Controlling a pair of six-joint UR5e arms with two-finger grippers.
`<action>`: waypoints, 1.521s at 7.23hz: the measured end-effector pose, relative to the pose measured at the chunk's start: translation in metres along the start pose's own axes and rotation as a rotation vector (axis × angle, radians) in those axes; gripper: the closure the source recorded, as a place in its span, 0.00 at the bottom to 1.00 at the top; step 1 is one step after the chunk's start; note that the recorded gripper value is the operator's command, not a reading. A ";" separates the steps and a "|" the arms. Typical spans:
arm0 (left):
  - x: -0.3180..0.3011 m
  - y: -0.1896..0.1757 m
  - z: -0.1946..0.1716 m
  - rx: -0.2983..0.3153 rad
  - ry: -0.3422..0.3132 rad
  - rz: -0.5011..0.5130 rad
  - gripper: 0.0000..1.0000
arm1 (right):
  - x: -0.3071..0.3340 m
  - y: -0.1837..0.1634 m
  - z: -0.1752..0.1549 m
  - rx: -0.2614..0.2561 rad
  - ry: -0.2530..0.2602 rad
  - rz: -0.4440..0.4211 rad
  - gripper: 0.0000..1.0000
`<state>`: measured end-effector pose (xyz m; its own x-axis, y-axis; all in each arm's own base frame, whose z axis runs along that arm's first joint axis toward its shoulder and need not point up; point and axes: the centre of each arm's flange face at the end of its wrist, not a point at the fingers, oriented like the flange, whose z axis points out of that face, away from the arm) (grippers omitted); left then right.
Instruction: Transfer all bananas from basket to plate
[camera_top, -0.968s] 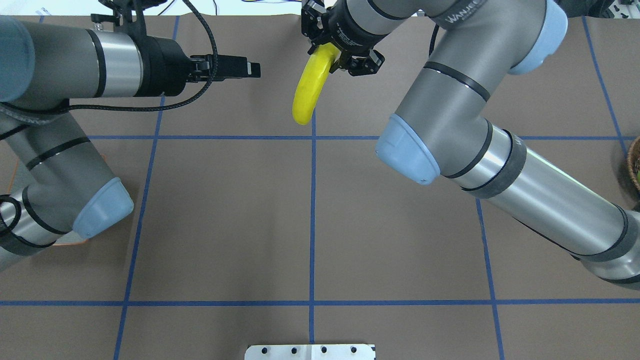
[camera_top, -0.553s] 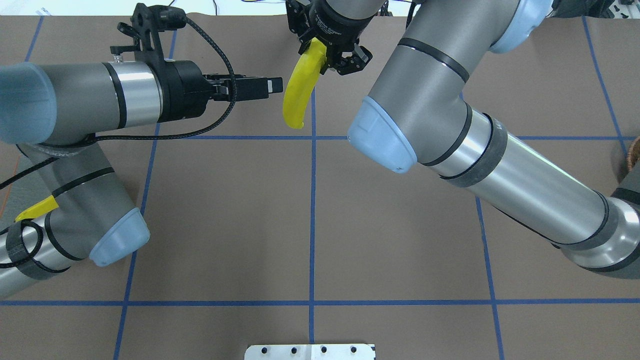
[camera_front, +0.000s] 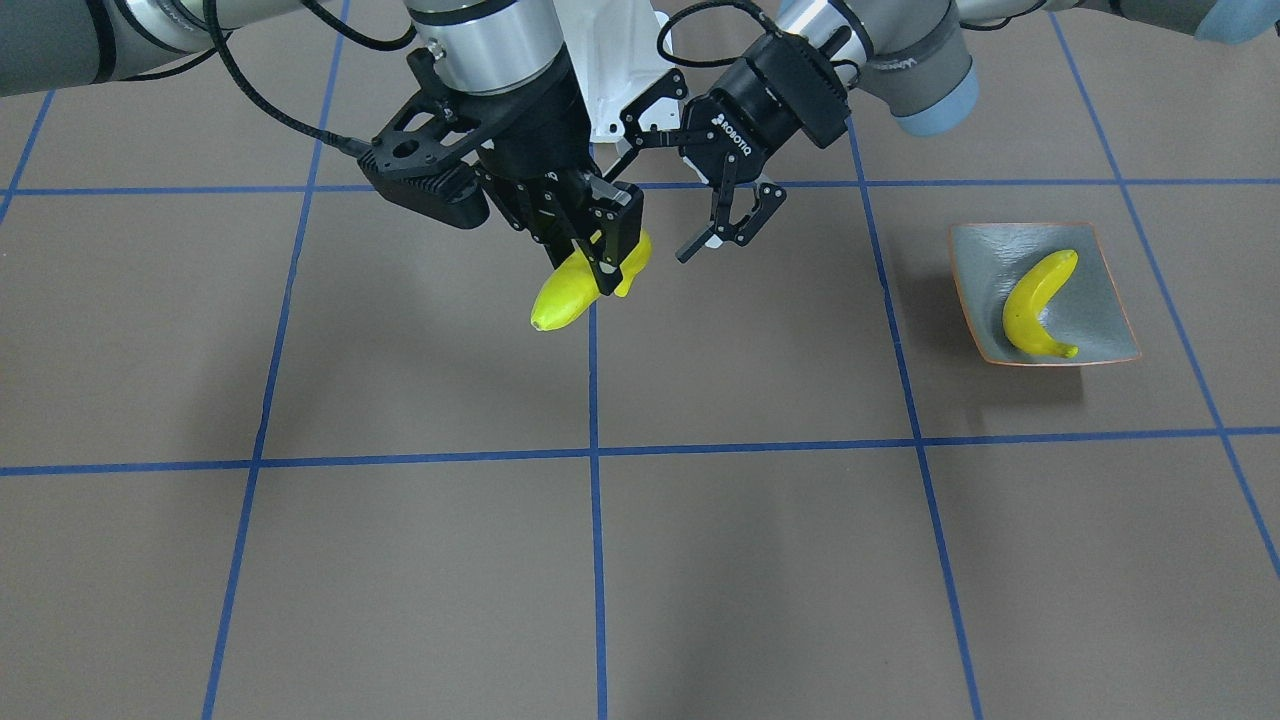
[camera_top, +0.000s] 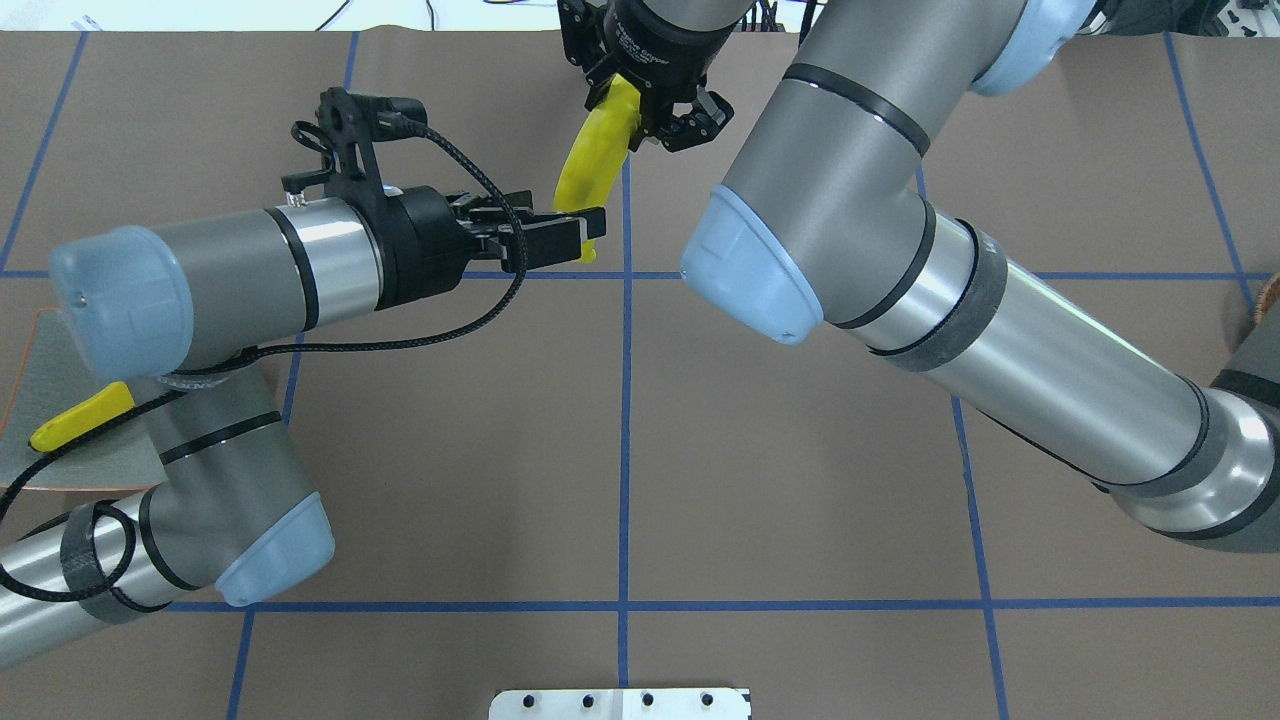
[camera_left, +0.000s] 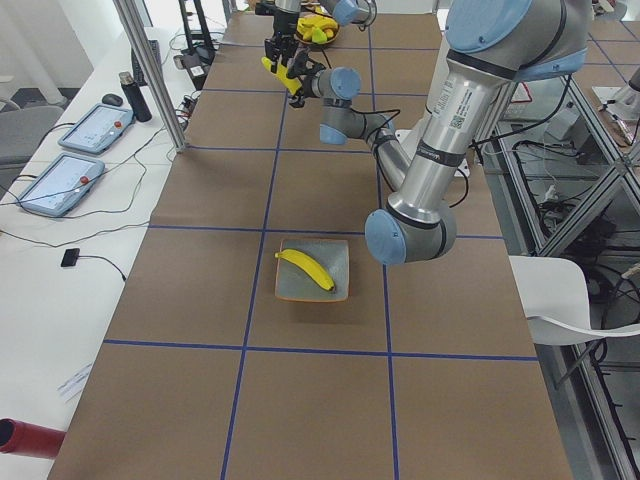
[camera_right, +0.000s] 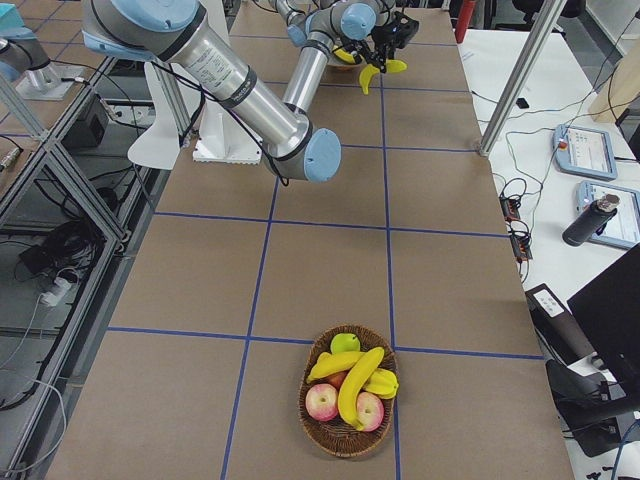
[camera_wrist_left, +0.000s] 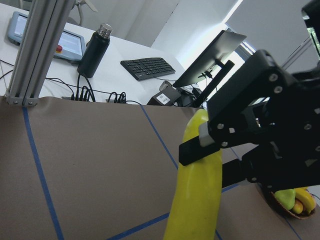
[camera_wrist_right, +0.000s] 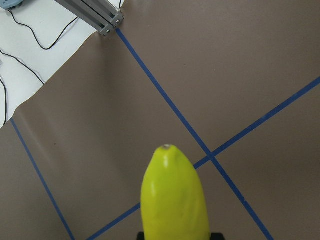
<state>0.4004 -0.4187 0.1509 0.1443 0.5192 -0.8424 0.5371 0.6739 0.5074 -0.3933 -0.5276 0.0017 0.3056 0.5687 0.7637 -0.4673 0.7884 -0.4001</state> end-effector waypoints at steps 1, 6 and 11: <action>0.001 0.005 0.004 0.009 -0.003 0.009 0.01 | -0.001 0.002 -0.001 -0.002 0.004 0.002 1.00; 0.004 0.007 0.007 0.018 0.002 0.012 0.20 | 0.004 0.014 0.003 -0.013 0.042 0.006 1.00; 0.004 0.007 0.006 0.025 0.014 0.012 1.00 | 0.005 0.023 -0.002 -0.026 0.030 -0.016 0.91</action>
<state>0.4103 -0.4146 0.1498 0.1390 0.5347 -0.8335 0.5560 0.6544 0.5125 -0.4004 -0.5064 -0.0047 0.3378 0.5625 0.7546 -0.4406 0.8030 -0.4014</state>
